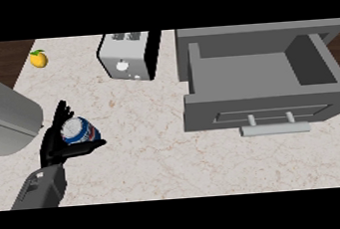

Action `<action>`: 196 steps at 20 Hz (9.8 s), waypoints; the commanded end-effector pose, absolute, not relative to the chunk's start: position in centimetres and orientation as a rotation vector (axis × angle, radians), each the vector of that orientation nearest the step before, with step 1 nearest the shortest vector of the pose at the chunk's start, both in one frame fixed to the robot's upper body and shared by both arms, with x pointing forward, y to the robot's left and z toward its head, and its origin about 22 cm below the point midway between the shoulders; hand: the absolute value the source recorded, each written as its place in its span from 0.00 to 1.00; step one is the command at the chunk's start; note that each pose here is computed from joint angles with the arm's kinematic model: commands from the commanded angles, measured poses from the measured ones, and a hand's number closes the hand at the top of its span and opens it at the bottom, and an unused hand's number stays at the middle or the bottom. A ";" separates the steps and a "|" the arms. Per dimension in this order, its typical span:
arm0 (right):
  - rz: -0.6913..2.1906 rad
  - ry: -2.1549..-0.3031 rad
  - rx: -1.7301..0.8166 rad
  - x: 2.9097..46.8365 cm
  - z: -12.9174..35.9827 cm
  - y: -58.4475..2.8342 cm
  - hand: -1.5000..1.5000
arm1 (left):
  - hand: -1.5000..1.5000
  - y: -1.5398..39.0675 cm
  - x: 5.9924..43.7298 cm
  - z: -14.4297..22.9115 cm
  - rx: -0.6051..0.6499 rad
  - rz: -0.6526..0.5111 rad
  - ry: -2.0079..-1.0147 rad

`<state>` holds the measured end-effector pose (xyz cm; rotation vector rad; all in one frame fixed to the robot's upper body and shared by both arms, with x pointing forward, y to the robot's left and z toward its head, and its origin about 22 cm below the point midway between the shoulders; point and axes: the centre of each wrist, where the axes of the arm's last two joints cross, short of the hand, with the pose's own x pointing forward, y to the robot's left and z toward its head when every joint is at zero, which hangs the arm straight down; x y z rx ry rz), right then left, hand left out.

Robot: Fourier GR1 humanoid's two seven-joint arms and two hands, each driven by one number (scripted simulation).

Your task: Pick up the can, place it into the drawer and close the drawer

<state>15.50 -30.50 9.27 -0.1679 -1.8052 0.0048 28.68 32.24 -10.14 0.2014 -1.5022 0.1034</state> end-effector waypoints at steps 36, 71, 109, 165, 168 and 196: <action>-0.011 -1.829 -0.160 13.7 9.6 -29.4 0.00 | 1.00 22.9 31.5 0.1 -0.010 0.035 -1.683; -0.040 -1.846 -0.175 13.6 10.4 -30.9 0.00 | 1.00 0.4 39.6 23.4 -0.010 -0.174 -1.809; 0.038 -1.869 -0.134 18.2 10.7 -29.9 0.00 | 1.00 -1.5 42.5 18.1 0.273 -0.286 -1.782; 0.987 -1.692 -1.031 27.3 6.5 -23.1 0.00 | 0.00 -0.4 42.5 21.4 0.233 -0.039 -1.795; 0.919 -1.728 -1.042 27.4 4.4 -23.0 0.00 | 0.00 0.5 42.2 20.5 0.231 -0.030 -1.781; 0.858 -1.652 -1.333 40.3 1.3 -22.7 0.00 | 0.00 12.1 39.3 22.4 0.231 -0.041 -1.740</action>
